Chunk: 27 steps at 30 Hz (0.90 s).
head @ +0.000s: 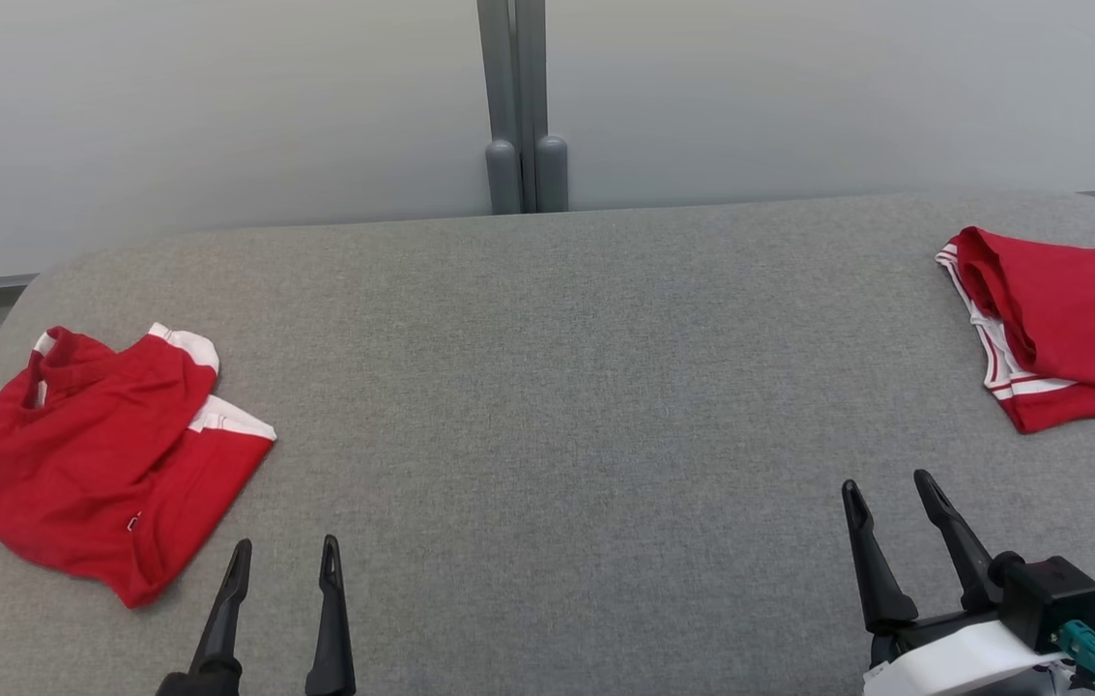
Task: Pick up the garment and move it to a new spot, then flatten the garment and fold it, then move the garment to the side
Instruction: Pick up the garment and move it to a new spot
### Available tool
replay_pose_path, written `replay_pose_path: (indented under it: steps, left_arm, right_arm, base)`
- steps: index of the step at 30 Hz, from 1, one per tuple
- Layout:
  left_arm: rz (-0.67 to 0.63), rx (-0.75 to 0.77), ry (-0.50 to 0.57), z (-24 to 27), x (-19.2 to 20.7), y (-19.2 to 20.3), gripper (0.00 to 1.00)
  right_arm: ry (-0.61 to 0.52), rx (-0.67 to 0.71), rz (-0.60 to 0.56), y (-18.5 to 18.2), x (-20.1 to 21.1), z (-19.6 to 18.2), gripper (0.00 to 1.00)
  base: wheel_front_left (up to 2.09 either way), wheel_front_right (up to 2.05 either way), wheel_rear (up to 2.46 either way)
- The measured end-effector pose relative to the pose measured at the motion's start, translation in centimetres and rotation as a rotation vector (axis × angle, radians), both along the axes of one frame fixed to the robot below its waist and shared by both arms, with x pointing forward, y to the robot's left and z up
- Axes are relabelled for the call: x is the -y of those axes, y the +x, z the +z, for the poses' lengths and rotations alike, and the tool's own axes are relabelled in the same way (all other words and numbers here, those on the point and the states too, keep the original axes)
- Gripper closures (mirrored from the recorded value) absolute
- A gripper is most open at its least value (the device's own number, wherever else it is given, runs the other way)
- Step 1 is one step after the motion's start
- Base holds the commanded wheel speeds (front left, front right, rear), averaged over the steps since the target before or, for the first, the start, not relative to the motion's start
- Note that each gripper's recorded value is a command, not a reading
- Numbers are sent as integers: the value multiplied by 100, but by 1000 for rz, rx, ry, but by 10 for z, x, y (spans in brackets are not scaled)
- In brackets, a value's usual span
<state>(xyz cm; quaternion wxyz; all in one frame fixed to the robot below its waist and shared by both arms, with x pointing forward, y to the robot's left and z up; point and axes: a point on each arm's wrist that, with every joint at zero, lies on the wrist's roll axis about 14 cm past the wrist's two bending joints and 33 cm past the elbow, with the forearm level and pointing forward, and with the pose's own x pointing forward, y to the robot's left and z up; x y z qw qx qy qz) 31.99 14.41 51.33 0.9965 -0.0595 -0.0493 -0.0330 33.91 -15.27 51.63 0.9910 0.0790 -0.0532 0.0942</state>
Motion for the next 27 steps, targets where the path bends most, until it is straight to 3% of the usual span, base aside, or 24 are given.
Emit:
replay_pose_path:
  steps: [14, 27]
  left_arm:
    - [6, -9, -2, -3, -2, -1, 0]
    - [120, -6, 11, -2, -36, -19, 0]
  right_arm:
    - [-7, -27, 23, 1, -6, -9, 0]
    - [-1, -47, 200, 11, -61, -14, 0]
  base:
    - [0, 0, 0]
    - [0, 0, 0]
